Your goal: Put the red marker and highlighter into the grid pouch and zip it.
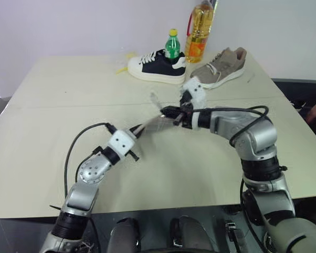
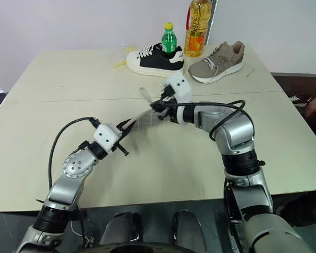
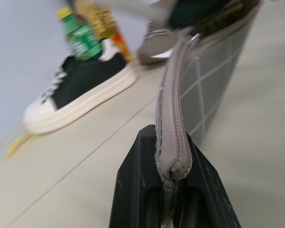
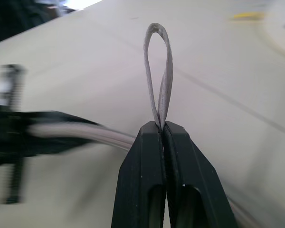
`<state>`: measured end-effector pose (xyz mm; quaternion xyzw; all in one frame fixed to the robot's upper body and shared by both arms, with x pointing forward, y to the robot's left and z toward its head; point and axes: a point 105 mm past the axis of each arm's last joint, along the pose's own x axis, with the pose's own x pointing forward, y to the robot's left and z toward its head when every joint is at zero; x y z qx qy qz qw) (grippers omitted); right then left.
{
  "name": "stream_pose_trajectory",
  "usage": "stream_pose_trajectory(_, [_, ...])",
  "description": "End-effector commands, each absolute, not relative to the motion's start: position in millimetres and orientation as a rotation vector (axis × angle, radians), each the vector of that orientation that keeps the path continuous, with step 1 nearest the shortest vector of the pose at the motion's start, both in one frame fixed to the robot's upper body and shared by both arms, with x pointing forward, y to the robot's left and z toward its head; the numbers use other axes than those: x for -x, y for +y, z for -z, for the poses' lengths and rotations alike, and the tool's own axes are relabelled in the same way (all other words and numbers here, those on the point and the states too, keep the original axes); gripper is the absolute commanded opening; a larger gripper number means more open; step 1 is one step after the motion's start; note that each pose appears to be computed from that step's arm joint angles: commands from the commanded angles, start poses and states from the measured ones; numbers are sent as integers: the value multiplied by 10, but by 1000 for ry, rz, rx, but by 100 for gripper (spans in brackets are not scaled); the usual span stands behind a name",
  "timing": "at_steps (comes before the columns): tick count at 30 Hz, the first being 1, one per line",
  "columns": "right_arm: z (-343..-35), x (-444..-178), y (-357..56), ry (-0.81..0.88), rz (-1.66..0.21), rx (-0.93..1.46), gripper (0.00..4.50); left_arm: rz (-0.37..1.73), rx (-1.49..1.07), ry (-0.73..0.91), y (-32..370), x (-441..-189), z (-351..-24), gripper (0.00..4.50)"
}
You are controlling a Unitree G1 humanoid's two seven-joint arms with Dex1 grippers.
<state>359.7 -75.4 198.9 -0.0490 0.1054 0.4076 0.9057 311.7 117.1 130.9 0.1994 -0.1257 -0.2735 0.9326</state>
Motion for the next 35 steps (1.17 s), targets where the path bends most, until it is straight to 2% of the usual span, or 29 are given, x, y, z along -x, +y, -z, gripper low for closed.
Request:
stream_pose_trajectory(1, [-2215, -3727, -1064, 135, -727, 134, 5, 424, -363, -267, 1505, -3145, -1416, 0])
stream_pose_trajectory(6, [-2233, -3841, -1327, 133, -633, 162, 5, 337, -344, -267, 1770, -3175, -1471, 0])
stream_pose_trajectory(14, [-2165, -3800, -1308, 152, -686, 172, 5, 398, -325, -242, 1747, -3134, -1438, 0])
stream_pose_trajectory(15, [-2150, -3784, -1308, 163, -701, 165, 69, 410, -315, -236, 1738, -3121, -1432, 79])
stream_pose_trajectory(16, [-2139, -3775, -1321, 168, -707, 170, 101, 419, -304, -227, 1739, -3108, -1425, 117])
stream_pose_trajectory(21, [-2072, -3704, -1482, 189, -729, 229, 352, 428, -272, -136, 1881, -2957, -1330, 359])
stream_pose_trajectory(31, [-1841, -3517, -1716, 164, -822, 249, 352, 201, -179, 67, 2585, -2513, -1029, 359])
stream_pose_trajectory(35, [-1734, -3506, -1722, 165, -825, 249, 352, 178, -201, 87, 2665, -2445, -1010, 359])
